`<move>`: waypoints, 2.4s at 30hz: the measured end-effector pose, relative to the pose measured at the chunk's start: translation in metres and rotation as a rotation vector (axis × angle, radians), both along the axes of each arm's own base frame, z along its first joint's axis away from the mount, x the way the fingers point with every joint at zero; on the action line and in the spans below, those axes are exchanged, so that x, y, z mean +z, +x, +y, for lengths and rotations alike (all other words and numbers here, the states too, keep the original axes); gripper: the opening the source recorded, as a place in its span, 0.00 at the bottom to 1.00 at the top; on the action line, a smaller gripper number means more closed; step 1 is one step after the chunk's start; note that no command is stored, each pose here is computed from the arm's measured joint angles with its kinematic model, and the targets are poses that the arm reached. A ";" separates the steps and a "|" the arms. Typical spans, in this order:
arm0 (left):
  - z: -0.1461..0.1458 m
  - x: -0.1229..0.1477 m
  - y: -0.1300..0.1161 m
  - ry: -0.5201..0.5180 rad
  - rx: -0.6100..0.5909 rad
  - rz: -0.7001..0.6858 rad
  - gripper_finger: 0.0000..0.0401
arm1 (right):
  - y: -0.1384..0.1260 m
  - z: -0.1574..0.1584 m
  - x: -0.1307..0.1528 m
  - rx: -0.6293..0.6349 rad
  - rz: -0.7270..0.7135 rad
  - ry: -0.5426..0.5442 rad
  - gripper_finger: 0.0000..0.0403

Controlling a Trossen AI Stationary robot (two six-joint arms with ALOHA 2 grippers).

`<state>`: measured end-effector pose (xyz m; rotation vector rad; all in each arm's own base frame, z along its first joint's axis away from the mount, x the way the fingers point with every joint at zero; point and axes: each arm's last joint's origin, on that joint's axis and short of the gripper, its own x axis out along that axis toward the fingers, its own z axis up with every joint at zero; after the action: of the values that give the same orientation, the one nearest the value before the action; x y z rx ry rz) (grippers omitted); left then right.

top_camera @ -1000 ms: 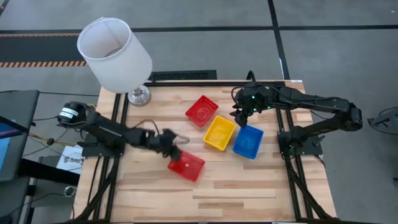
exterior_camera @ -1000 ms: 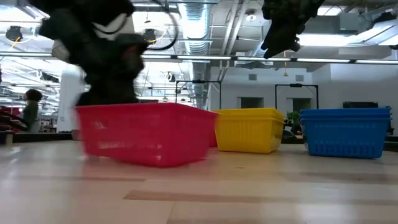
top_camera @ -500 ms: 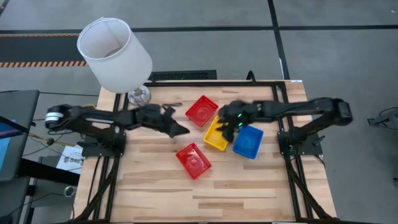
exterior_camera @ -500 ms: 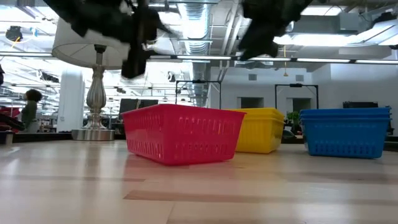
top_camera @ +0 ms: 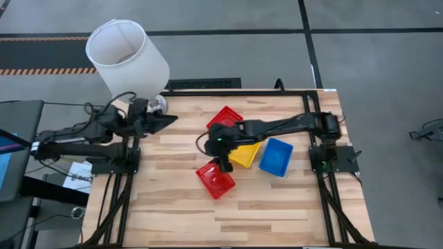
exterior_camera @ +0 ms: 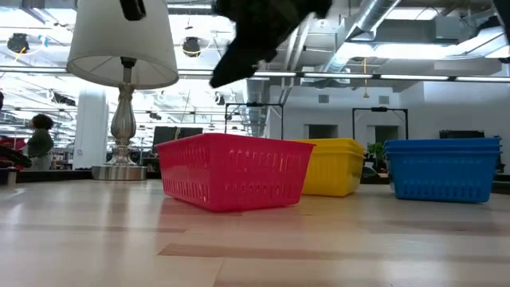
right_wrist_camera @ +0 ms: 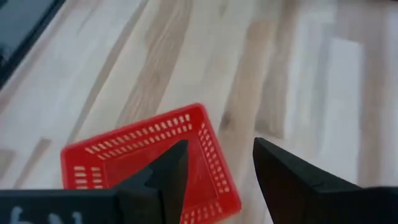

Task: Stack baskets by color
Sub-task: Stack the red bin on the red bins

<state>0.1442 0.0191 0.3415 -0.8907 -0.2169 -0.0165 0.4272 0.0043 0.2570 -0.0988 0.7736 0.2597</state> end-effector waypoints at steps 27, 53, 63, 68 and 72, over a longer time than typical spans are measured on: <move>-0.003 0.009 -0.032 0.010 0.076 -0.071 0.46 | 0.047 -0.002 -0.093 0.188 0.392 -0.077 0.10; -0.001 0.011 -0.039 0.054 0.183 -0.088 0.46 | -0.103 -0.195 0.138 -0.702 -0.125 0.192 0.01; 0.001 0.008 -0.038 0.035 0.233 -0.056 0.46 | -0.109 -0.246 0.079 -0.805 0.109 0.311 0.01; 0.001 0.007 -0.037 0.028 0.243 -0.048 0.46 | -0.096 -0.250 0.032 -0.803 0.226 0.395 0.01; 0.001 0.007 -0.037 0.027 0.242 -0.046 0.46 | -0.084 -0.235 0.012 -0.735 0.250 0.392 0.01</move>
<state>0.1073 0.0204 0.3484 -0.8325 -0.3656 0.1850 0.3429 -0.2306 0.2695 0.5910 0.9407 -0.2847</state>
